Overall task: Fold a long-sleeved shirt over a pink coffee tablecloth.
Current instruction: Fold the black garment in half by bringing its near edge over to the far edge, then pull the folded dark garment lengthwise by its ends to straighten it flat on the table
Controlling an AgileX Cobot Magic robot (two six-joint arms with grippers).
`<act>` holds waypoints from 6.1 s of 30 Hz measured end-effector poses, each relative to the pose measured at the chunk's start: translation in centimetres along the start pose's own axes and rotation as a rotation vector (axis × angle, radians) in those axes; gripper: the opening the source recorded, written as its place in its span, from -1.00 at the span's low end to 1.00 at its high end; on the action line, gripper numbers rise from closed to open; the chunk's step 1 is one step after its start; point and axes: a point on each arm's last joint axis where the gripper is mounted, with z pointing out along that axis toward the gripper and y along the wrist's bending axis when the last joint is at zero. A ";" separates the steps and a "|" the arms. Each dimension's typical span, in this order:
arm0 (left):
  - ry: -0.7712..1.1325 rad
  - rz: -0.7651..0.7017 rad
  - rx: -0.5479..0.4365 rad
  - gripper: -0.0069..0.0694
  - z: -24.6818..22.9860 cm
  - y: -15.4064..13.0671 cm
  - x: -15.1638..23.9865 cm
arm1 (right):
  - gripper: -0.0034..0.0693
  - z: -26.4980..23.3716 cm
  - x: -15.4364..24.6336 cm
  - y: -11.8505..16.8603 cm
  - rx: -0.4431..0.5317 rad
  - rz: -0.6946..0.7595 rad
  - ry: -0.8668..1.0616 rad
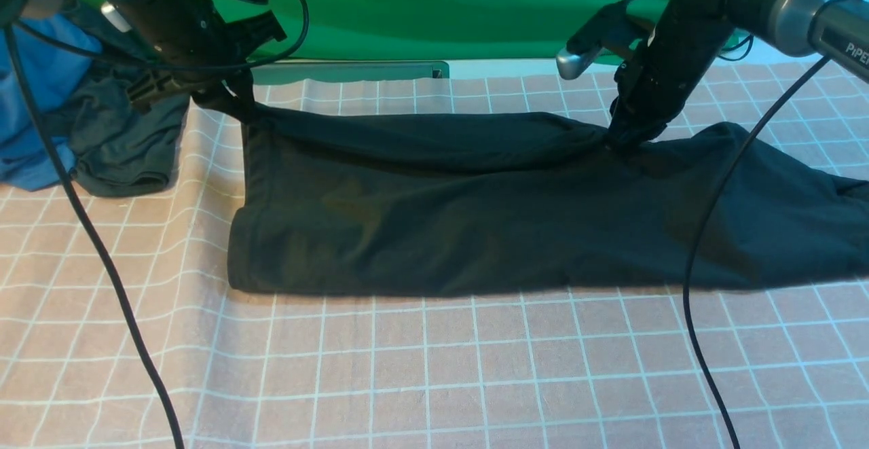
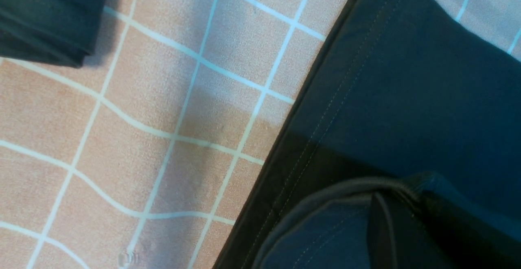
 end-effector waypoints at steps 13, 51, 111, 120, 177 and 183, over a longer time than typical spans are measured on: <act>-0.086 -0.061 0.030 -0.78 -0.5 0.8 -1.8 | -0.78 -3.6 -2.1 -2.5 0.112 0.120 -0.179; -0.045 0.088 0.102 -0.41 1.2 0.9 -2.0 | -0.35 -0.4 -2.2 -2.9 0.098 0.377 -0.199; 0.094 0.378 -0.116 -0.74 0.4 3.8 11.6 | -0.75 -14.1 14.8 -2.6 0.019 0.748 0.079; 0.073 0.389 -0.120 -0.74 -0.5 3.9 11.6 | 0.20 -12.1 21.2 -7.3 0.120 0.989 0.048; 0.096 0.287 -0.176 0.16 -6.5 8.9 18.9 | 0.12 -9.9 22.1 1.8 -0.132 0.839 0.213; 0.081 0.348 -0.038 -0.37 -7.8 7.6 19.5 | 0.12 -7.4 18.2 3.5 -0.111 0.614 0.147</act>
